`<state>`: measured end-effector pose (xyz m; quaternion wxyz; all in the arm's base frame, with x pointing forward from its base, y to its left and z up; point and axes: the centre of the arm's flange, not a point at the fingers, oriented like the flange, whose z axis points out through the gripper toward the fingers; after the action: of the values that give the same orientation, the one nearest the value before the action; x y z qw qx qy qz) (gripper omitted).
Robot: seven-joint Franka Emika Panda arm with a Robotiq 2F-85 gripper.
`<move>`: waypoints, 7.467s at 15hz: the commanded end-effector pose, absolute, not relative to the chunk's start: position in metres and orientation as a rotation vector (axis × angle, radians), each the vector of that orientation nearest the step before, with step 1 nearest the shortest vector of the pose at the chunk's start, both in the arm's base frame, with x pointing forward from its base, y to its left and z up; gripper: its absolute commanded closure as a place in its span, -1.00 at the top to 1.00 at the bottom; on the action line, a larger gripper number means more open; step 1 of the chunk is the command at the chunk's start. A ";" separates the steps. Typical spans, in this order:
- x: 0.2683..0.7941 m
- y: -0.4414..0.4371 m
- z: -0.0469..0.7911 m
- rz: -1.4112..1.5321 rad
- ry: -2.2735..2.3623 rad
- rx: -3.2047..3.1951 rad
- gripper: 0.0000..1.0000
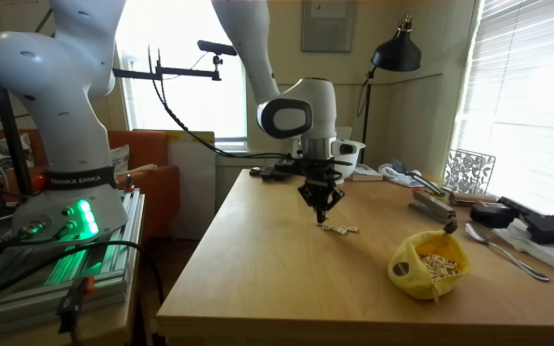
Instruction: Create the word 'Ease' with the tiles.
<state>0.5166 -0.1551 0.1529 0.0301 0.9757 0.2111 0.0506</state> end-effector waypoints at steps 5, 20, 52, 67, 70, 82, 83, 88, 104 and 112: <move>0.514 -0.158 0.141 0.169 0.625 3.027 -1.00; 0.518 -0.149 0.127 0.205 0.235 3.049 -1.00; 0.540 -0.116 0.118 0.171 -0.498 3.016 -1.00; 0.540 -0.115 0.116 0.170 -0.685 2.998 -1.00; 0.541 -0.114 0.122 0.185 -0.693 2.991 -1.00; 0.541 -0.105 0.137 0.206 -0.667 2.981 -1.00; 0.541 -0.105 0.138 0.209 -0.667 2.979 -1.00; 0.542 -0.101 0.143 0.227 -0.667 2.983 -1.00; 0.546 -0.098 0.160 0.290 -0.663 2.979 -1.00; 0.550 -0.098 0.177 0.330 -0.658 2.990 -1.00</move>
<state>0.5496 -0.1009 0.1660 0.0362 0.9724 -0.2076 0.1001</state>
